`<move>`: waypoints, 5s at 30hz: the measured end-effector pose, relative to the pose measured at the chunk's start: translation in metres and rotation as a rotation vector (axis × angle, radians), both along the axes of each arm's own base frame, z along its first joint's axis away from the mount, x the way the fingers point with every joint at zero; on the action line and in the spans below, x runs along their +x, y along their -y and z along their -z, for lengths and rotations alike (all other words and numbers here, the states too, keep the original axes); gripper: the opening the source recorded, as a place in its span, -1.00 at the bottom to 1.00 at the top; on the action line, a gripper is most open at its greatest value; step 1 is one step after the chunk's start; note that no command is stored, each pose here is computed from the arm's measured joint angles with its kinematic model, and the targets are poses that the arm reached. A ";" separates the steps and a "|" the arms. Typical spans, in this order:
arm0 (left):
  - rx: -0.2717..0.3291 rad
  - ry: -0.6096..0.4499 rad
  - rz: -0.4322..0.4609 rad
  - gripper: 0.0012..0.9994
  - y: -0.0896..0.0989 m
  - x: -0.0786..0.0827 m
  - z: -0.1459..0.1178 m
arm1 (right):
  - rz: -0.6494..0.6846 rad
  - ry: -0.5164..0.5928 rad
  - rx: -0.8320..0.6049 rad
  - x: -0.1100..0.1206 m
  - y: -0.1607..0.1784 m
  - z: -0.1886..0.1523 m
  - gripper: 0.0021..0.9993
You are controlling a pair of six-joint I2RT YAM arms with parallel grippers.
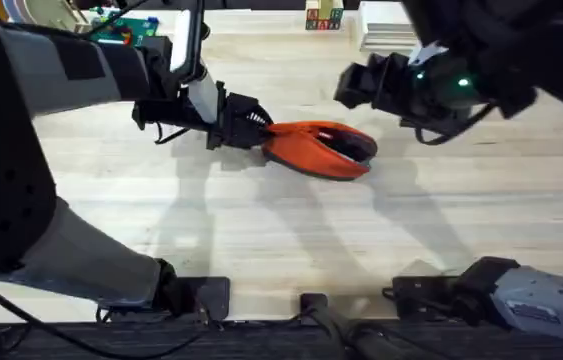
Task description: Unzip the bag, pick up the pens from the table one at a time and place them inside, then zip the bag closed.
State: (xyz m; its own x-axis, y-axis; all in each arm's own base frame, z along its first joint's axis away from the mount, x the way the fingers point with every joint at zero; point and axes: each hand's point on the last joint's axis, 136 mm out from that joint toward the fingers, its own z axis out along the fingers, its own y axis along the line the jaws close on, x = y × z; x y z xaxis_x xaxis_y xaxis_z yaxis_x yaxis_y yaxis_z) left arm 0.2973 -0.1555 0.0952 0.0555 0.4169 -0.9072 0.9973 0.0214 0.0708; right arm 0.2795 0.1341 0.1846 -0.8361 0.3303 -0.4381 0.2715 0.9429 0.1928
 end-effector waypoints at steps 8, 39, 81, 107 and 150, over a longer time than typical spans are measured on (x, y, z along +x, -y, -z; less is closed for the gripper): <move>0.000 0.000 0.000 -0.92 0.000 0.000 0.000 | -0.077 0.027 0.074 -0.012 -0.008 -0.019 0.99; 0.044 -0.027 -0.008 0.99 -0.003 -0.003 0.005 | -0.095 0.039 0.091 -0.015 -0.009 -0.024 1.00; 0.344 0.235 -0.086 0.99 -0.034 -0.051 -0.078 | -0.343 -0.005 0.261 -0.026 -0.057 -0.002 0.99; 0.344 0.235 -0.086 0.99 -0.034 -0.051 -0.078 | -0.347 0.076 0.473 -0.016 -0.089 0.053 0.99; 0.369 0.235 -0.092 0.99 -0.037 -0.050 -0.076 | -0.462 0.237 0.604 0.009 -0.122 0.026 0.99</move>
State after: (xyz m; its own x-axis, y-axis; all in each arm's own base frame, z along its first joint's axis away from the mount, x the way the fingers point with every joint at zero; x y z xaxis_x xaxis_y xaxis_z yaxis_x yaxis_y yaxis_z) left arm 0.2469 -0.1180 0.1707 0.1900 0.7232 -0.6640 0.9483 0.0399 0.3148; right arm 0.2883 0.2557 0.1589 -0.8532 0.2098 -0.4775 -0.2341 0.6640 0.7101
